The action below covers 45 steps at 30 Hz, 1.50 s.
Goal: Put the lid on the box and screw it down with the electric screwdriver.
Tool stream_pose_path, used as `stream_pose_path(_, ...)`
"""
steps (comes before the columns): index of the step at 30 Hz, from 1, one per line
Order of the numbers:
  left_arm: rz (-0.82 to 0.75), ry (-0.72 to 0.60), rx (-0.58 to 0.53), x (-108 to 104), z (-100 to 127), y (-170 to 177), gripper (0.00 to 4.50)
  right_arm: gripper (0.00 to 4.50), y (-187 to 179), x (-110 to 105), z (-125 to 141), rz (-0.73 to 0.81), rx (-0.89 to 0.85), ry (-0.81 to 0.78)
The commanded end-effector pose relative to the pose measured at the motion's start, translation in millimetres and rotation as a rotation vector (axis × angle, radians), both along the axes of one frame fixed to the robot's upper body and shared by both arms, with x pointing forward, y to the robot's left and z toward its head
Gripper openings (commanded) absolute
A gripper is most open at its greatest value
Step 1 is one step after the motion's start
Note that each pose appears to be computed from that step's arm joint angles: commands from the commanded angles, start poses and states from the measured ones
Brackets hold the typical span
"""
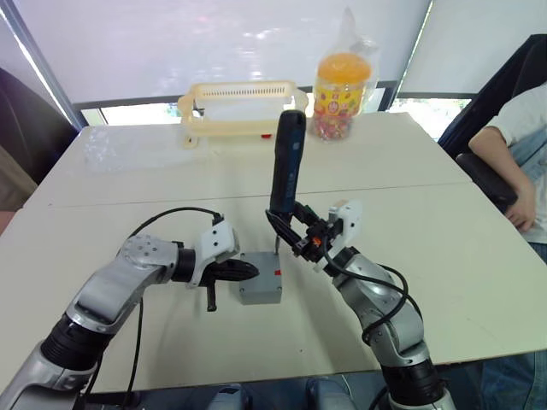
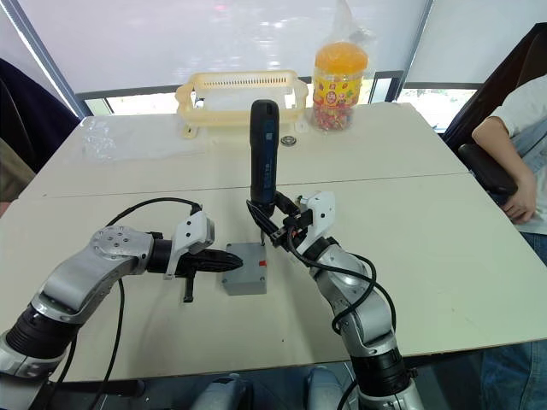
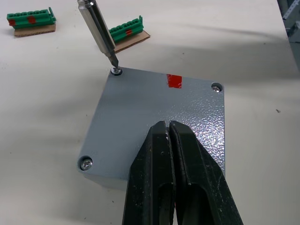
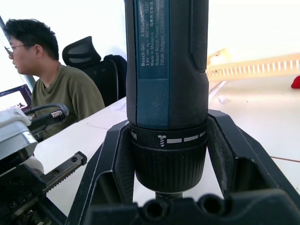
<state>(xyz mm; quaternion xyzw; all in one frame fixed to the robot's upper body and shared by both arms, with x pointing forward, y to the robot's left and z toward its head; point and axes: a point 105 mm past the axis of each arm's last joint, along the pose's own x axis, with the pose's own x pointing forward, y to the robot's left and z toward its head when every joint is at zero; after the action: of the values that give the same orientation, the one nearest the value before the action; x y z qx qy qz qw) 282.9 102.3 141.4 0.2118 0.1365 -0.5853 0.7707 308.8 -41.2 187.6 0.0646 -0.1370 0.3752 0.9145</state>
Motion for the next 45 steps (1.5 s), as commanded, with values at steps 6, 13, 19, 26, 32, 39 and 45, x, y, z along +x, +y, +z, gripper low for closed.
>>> stream_pose_path(6,0.02,0.028,0.034,-1,-9,5,0.06,1.78,5,-6,18,0.019,0.017,-0.098)
stream_pose_path(13,0.02,0.028,0.032,-1,-9,4,0.06,1.78,6,-4,14,-0.009,-0.045,-0.142)
stream_pose_path(19,0.02,0.029,0.033,-1,-9,4,0.06,1.78,6,-7,16,-0.007,-0.038,-0.156)
stream_pose_path(26,0.018,0.031,0.033,-1,-9,4,0.06,1.78,4,-11,34,-0.008,0.012,-0.181)
stream_pose_path(32,0.017,0.031,0.032,-2,-9,4,0.06,1.78,7,-17,37,0.016,0.025,-0.174)
stream_pose_path(39,0.017,0.033,0.032,-2,-10,3,0.06,1.78,11,-22,35,0.031,0.03,-0.16)
stream_pose_path(45,0.016,0.034,0.031,-3,-10,3,0.06,1.78,11,-19,29,0.02,0.011,-0.156)
